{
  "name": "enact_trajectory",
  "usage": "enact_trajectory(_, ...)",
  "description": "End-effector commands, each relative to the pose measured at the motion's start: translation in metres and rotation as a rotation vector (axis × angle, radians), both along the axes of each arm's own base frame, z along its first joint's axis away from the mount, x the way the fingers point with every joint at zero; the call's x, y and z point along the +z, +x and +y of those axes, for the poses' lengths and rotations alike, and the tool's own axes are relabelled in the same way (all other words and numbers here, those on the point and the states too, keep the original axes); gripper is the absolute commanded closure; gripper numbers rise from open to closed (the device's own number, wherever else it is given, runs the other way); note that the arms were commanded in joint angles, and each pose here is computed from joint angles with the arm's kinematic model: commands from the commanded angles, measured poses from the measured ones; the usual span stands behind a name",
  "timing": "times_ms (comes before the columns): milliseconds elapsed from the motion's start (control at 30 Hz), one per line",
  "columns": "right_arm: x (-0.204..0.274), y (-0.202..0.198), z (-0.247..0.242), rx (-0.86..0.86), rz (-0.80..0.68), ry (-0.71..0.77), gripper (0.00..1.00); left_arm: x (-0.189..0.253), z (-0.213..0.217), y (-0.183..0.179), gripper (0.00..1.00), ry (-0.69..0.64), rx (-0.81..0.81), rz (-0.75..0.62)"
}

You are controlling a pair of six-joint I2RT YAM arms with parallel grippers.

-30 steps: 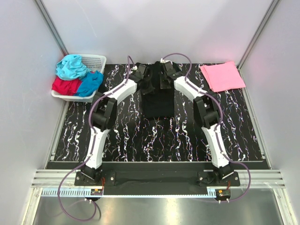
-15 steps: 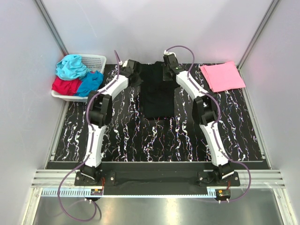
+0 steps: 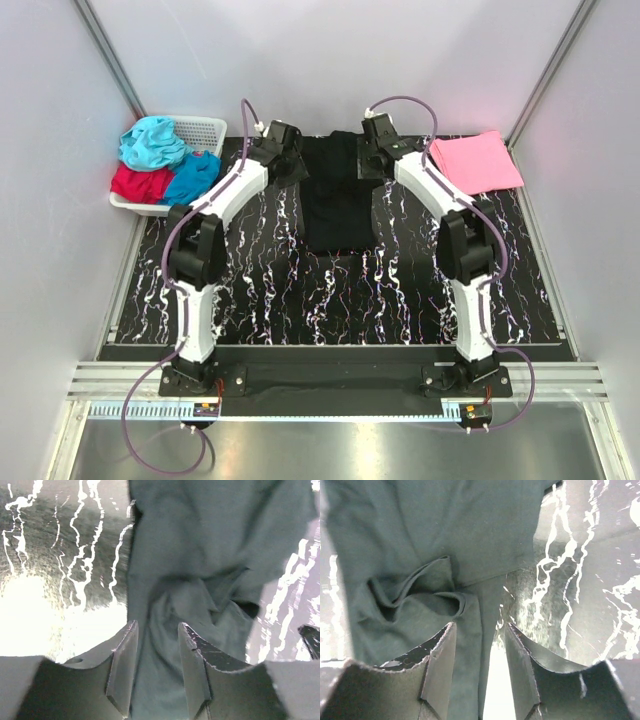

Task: Fold and stack the t-shirts
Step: Fold the tshirt

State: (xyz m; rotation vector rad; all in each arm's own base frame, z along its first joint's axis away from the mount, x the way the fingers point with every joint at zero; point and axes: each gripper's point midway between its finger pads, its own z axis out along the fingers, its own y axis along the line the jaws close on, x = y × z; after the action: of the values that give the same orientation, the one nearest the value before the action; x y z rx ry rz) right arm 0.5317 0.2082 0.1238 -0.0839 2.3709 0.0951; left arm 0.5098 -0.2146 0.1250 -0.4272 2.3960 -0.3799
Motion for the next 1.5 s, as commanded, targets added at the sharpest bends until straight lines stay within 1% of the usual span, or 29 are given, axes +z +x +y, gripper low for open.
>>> enact_trajectory(0,0.044,-0.003,0.001,-0.019,-0.097,0.059,0.49,0.024,0.005,-0.006,0.57,-0.013,0.011,-0.007)
enact_trajectory(33,0.04,-0.005,0.004,-0.009,-0.084,0.073,0.5,0.019,0.002,-0.01,0.57,-0.016,0.007,0.016)
enact_trajectory(100,0.025,-0.008,0.009,0.003,-0.049,0.087,0.54,0.006,-0.003,-0.012,0.6,-0.007,-0.009,0.067)
enact_trajectory(133,0.021,-0.009,0.013,0.012,-0.036,0.099,0.58,-0.009,-0.004,-0.012,0.66,0.006,-0.012,0.102)
enact_trajectory(167,0.011,-0.01,0.013,0.01,-0.014,0.102,0.66,-0.006,-0.01,-0.009,0.7,-0.007,-0.024,0.104)
enact_trajectory(200,0.006,-0.011,0.016,0.016,-0.003,0.107,0.71,-0.01,-0.011,-0.01,0.74,-0.008,-0.028,0.123)
enact_trajectory(233,0.002,-0.01,0.016,0.012,0.006,0.11,0.74,-0.02,-0.013,-0.008,0.77,-0.009,-0.031,0.138)
enact_trajectory(267,-0.002,-0.01,0.017,0.011,0.012,0.11,0.77,-0.018,-0.016,-0.006,0.81,-0.017,-0.036,0.135)
enact_trajectory(333,-0.012,-0.008,0.018,0.011,0.026,0.105,0.78,-0.027,-0.021,-0.004,0.83,-0.013,-0.046,0.145)
enact_trajectory(400,-0.018,-0.005,0.02,0.013,0.033,0.104,0.8,-0.024,-0.028,0.001,0.85,-0.029,-0.063,0.139)
enact_trajectory(433,-0.019,-0.004,0.022,0.017,0.033,0.109,0.8,-0.034,-0.029,0.002,0.85,-0.023,-0.064,0.156)
enact_trajectory(467,-0.022,-0.002,0.023,0.016,0.037,0.116,0.8,-0.028,-0.038,0.004,0.86,-0.047,-0.088,0.152)
enact_trajectory(733,-0.032,0.006,0.035,0.034,0.054,0.149,0.81,-0.047,-0.057,0.0,0.89,-0.061,-0.133,0.197)
enact_trajectory(933,-0.04,0.01,0.043,0.051,0.069,0.16,0.82,-0.044,-0.064,-0.002,0.92,-0.091,-0.157,0.205)
enact_trajectory(1133,-0.044,0.015,0.045,0.054,0.071,0.158,0.83,-0.042,-0.073,-0.001,0.93,-0.126,-0.18,0.207)
enact_trajectory(1333,-0.054,0.025,0.047,0.056,0.065,0.146,0.84,-0.046,-0.076,0.013,0.93,-0.139,-0.158,0.168)
enact_trajectory(1367,-0.062,0.026,0.047,0.056,0.074,0.14,0.84,-0.046,-0.077,0.016,0.93,-0.142,-0.154,0.156)
enact_trajectory(1433,-0.062,0.032,0.048,0.057,0.06,0.136,0.85,-0.052,-0.08,0.025,0.93,-0.151,-0.15,0.136)
enact_trajectory(1467,-0.072,0.033,0.048,0.058,0.071,0.129,0.85,-0.055,-0.08,0.028,0.94,-0.145,-0.143,0.134)
